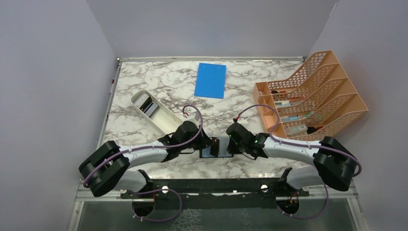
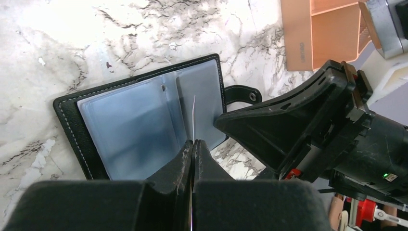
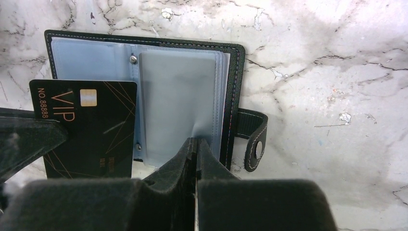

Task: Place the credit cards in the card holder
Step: Insert the credit card into the card holder.

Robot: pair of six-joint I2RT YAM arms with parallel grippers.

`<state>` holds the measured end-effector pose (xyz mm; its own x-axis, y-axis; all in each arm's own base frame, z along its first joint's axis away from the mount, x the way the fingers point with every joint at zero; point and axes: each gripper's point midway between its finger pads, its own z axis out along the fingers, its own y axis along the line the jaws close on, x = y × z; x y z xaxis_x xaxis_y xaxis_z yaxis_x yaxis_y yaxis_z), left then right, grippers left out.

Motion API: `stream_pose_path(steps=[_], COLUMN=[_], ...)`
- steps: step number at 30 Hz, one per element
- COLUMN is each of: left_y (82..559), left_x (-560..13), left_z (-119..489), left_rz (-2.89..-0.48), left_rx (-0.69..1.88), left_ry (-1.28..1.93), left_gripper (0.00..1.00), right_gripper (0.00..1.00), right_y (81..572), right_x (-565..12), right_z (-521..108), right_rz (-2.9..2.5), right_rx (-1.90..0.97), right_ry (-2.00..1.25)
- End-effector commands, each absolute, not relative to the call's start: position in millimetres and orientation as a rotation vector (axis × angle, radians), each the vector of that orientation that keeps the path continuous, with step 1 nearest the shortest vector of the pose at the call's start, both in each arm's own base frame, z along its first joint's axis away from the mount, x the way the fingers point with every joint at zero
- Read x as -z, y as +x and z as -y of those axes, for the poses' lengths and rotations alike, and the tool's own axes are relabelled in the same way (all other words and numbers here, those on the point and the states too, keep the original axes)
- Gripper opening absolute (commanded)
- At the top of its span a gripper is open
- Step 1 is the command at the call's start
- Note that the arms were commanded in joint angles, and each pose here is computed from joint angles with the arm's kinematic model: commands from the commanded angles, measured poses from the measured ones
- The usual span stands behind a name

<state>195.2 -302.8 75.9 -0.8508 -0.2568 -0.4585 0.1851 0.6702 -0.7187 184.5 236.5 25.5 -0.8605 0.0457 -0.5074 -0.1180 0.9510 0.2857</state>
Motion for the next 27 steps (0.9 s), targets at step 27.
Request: stream_pose_path(steps=[27], left_y=[203], left_x=[-58], left_z=[303], left_rz=[-2.345], left_rx=[1.086], left_ry=[-0.222], left_gripper=[0.00], right_gripper=[0.04], right_y=[178], right_x=[-16], right_z=[-217], right_rz=[-2.581], right_rx=[-0.358], right_ry=[-0.036])
